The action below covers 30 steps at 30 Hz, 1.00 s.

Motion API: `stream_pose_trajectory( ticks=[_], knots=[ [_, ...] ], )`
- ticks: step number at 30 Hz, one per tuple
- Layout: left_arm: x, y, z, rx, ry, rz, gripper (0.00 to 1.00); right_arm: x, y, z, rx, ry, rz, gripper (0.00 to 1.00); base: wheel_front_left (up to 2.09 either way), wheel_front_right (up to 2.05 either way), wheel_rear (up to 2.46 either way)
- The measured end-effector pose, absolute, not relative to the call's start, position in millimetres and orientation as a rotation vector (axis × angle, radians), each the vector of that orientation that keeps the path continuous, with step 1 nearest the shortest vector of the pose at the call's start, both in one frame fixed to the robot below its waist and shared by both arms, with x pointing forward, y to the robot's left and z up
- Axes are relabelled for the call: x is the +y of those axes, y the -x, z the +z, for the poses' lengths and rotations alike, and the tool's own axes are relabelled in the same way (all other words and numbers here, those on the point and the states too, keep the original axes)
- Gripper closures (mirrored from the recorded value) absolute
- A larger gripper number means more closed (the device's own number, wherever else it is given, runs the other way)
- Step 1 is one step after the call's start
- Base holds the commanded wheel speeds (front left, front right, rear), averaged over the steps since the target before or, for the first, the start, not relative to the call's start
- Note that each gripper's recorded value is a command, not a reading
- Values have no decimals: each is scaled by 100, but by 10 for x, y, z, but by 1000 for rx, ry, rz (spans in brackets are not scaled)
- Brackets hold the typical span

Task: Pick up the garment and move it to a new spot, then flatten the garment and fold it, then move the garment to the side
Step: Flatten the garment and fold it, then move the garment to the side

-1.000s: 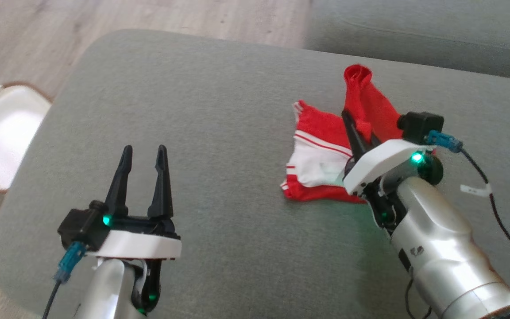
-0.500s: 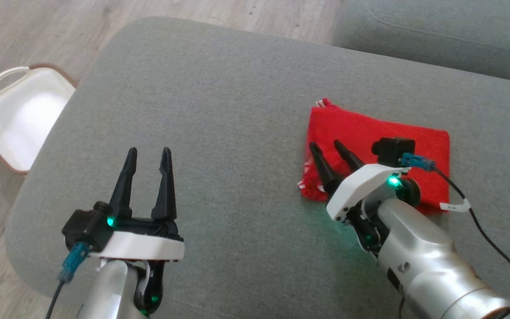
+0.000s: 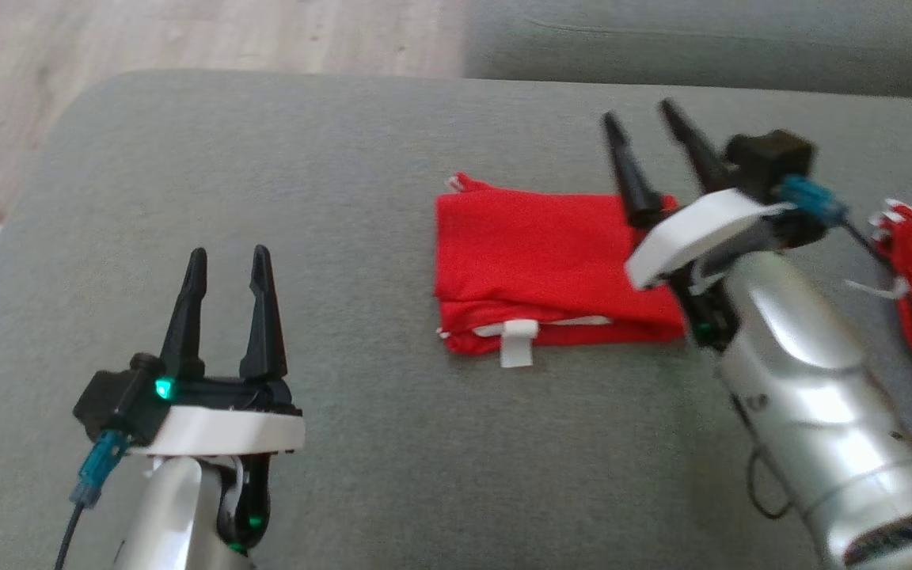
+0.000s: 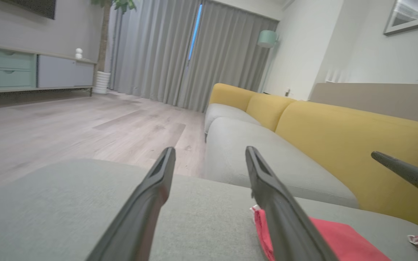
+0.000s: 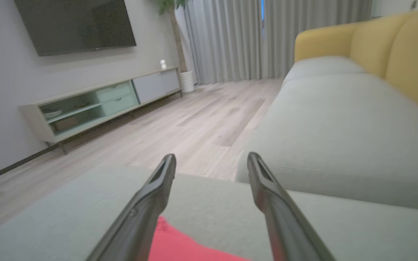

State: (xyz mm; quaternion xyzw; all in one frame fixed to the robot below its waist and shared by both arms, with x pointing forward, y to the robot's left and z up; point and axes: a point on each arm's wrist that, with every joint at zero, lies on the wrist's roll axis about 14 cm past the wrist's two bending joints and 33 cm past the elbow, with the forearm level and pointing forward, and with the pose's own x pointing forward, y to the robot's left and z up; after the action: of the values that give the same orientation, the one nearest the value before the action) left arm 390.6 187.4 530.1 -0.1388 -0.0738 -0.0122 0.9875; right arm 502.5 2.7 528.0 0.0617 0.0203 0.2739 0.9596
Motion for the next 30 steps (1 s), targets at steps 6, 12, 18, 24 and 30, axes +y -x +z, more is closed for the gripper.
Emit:
stream_pose_trajectory(
  ticks=[6,12,18,24,30],
  knots=[
    [1630,-4056,5321,-149,290,-95,0,-850,-4906,5232,-40,7,353,0,0,0,0],
    [1463,-4140,5319,-146,279,-142,0,-1266,-4621,5097,-43,27,232,0,0,0,0],
    [1332,-4176,5324,-147,254,-181,0,-1564,-4357,5038,-47,-15,144,0,0,0,0],
    [1337,-4058,5121,-88,261,-163,0,-1578,-4192,4891,-9,-43,132,0,0,0,0],
    [1382,-4047,5120,-89,252,-151,0,-1522,-4225,4912,-16,-46,146,0,0,0,0]
  ],
)
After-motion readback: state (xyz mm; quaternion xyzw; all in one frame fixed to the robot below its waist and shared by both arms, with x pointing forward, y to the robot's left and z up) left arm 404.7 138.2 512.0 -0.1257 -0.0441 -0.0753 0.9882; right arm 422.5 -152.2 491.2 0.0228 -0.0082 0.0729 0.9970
